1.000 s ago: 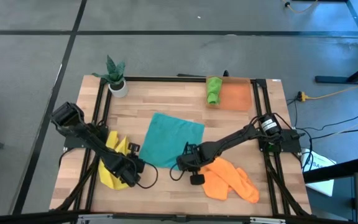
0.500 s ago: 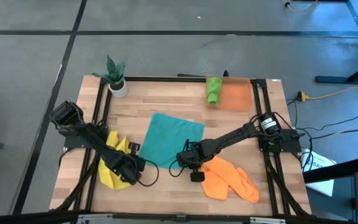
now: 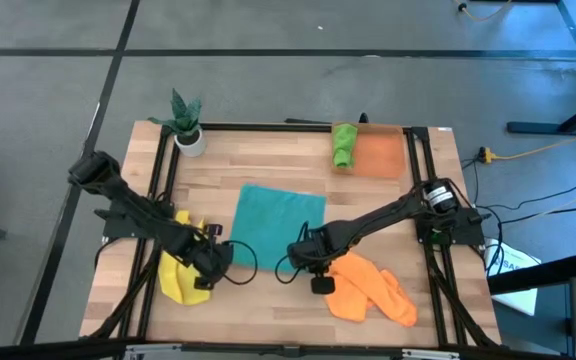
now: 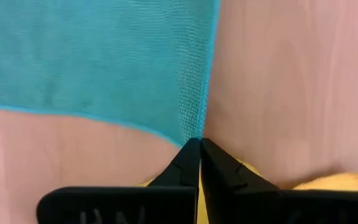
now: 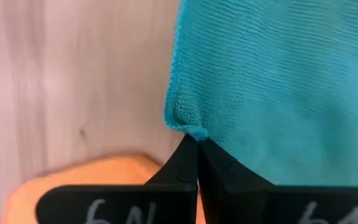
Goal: Roll microfiber towels into tight, uniform cylinder then place into a basket
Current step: Fold the blue towel
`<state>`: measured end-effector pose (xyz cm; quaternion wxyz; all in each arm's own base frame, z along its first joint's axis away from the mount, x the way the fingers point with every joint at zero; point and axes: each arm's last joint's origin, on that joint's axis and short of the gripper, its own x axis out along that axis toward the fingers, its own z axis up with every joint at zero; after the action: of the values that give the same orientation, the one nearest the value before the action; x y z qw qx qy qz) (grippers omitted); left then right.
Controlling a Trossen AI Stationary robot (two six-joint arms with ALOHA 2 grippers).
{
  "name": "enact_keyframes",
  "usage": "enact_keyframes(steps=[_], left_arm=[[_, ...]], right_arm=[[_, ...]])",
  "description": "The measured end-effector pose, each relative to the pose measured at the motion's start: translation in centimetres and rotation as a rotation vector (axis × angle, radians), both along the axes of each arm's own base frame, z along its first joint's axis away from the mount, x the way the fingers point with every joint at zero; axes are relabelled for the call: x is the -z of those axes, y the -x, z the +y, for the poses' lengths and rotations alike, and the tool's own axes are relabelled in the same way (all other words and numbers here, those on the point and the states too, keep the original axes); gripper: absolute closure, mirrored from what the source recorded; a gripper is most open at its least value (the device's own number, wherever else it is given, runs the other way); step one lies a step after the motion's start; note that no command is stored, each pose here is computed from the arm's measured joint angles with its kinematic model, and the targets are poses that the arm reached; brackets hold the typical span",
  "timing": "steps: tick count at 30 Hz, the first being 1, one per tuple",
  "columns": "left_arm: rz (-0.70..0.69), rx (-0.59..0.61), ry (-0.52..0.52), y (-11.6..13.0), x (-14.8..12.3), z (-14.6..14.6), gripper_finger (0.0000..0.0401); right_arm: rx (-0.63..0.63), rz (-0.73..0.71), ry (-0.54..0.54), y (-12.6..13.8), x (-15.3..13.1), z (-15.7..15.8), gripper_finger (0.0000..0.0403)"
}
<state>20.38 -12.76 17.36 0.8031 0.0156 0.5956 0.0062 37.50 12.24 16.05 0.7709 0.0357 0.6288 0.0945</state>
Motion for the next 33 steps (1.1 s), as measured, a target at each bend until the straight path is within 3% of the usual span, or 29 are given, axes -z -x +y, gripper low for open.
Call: enact_keyframes(steps=[15, 29, 33], left_arm=[[-0.012, -0.159, -0.010, -1.1, -0.6, 3.1, 0.0401], [0.035, -0.352, -0.066, -2.1, -0.5, 7.9, 0.0401], [0.023, -0.415, -0.101, -2.4, -0.5, 9.3, 0.0401]], right_arm=[[0.130, -0.049, 0.157, 0.4, -2.3, -2.1, 0.0403], [0.266, 0.029, 0.289, 0.9, -2.4, -5.4, 0.0403], [0.305, 0.015, 0.391, 0.8, -2.4, -6.6, 0.0403]])
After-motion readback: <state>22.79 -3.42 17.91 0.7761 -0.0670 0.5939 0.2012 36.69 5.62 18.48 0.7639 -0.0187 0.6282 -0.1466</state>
